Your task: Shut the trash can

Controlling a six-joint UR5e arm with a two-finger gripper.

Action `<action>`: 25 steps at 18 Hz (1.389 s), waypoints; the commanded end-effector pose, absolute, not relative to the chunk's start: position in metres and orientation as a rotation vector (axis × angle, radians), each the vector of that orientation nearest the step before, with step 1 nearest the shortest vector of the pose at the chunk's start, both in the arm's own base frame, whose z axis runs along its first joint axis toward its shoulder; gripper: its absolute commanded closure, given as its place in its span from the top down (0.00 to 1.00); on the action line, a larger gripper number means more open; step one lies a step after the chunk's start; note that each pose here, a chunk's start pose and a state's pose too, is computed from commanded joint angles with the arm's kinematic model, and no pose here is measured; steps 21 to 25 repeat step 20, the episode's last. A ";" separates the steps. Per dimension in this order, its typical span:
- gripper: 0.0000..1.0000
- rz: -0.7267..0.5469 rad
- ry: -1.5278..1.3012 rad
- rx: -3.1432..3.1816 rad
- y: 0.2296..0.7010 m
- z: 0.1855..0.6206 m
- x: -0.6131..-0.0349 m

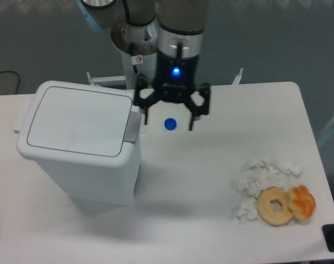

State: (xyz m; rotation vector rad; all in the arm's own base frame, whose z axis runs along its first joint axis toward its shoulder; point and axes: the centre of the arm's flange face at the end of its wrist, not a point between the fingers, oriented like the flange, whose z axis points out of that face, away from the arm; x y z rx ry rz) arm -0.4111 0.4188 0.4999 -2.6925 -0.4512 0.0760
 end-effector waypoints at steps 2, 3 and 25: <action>1.00 0.109 -0.388 -2.756 0.402 0.479 -0.442; 1.00 0.127 -0.343 -2.791 0.393 0.469 -0.456; 1.00 0.155 -0.001 -3.084 0.385 0.355 -0.572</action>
